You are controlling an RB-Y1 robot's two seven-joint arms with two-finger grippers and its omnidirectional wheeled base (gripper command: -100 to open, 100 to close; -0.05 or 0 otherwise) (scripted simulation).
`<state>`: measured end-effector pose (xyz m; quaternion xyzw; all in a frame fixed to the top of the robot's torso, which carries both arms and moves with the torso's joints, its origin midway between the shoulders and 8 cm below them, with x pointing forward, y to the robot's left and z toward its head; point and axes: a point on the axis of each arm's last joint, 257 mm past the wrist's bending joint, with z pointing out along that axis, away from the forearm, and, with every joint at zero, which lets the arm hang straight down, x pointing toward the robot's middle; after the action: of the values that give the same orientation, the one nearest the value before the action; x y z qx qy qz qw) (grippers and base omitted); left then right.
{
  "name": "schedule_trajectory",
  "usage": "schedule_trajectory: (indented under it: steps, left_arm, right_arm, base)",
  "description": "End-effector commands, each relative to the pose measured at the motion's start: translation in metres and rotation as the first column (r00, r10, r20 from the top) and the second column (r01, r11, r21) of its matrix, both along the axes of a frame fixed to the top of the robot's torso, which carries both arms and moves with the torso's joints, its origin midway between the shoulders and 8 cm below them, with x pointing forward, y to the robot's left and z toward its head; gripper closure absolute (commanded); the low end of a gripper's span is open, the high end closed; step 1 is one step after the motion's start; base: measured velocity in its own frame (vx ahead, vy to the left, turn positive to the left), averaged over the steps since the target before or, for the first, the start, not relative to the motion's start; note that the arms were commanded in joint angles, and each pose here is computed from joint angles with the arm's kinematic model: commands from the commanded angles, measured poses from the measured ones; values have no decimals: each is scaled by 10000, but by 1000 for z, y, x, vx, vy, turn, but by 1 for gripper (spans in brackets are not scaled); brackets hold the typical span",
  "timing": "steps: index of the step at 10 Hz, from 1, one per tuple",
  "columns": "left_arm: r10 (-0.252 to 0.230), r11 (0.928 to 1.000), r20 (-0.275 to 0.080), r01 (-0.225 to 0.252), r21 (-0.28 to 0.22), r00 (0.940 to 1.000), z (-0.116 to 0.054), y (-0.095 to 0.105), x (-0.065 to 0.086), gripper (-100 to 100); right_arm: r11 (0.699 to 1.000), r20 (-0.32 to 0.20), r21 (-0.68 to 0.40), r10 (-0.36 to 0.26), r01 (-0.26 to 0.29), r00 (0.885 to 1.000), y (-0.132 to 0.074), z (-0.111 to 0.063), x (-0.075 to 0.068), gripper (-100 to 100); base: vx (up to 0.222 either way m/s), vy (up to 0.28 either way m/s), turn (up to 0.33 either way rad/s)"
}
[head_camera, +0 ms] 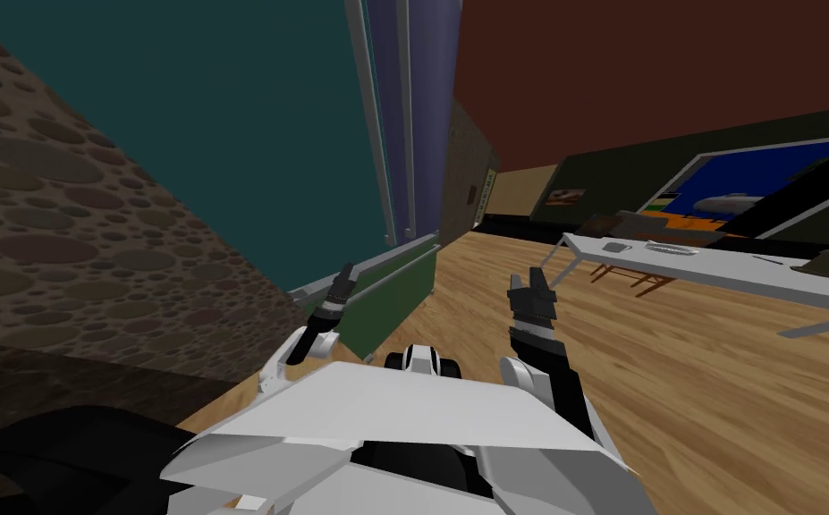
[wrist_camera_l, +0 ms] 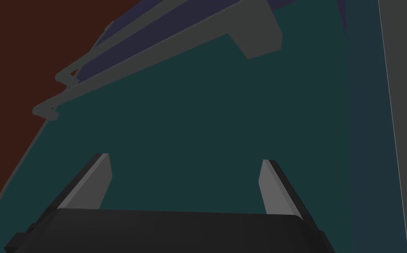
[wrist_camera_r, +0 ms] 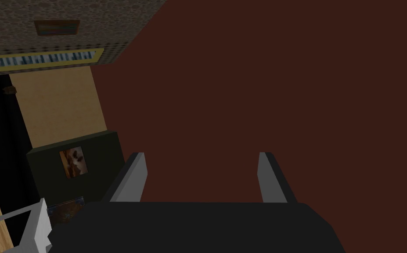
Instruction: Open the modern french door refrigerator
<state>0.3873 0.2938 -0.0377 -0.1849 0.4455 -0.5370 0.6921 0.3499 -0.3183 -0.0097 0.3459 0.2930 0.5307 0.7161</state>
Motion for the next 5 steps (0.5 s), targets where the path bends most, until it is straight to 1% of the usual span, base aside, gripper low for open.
schedule_trajectory:
  steps: [1, 2, 3, 4, 5]
  left_arm:
    - [-71, 9989, -616, 100, 464, 9981, -21, 13, 16, -100]
    - [-45, 9989, -664, 76, 462, 9978, -23, 15, 17, -100]
    - [-36, 9976, -949, 101, 683, 9955, -32, 23, 24, -100]
    - [-30, 9976, -959, 96, 683, 9954, -33, 23, 24, -100]
    - [18, 9958, -1259, 98, 911, 9920, -41, 33, 31, -100]
  right_arm:
    - [10000, 1, 0, 1, -1, 10000, 0, 0, 0, 0]
    - [10000, 0, 0, 1, -1, 10000, 0, 0, 0, 0]
    - [10000, -1, 0, -1, 1, 10000, 0, 0, 0, 0]
    - [10000, 0, 0, 0, 0, 10000, 0, 0, 0, 0]
    - [10000, -1, -1, -1, 1, 10000, 0, 0, 0, 0]
  base:
    - [-37, -73, -207]
    - [-27, -58, -48]
    - [-28, -60, -128]
    - [-22, -47, -76]
    - [-33, -59, -134]
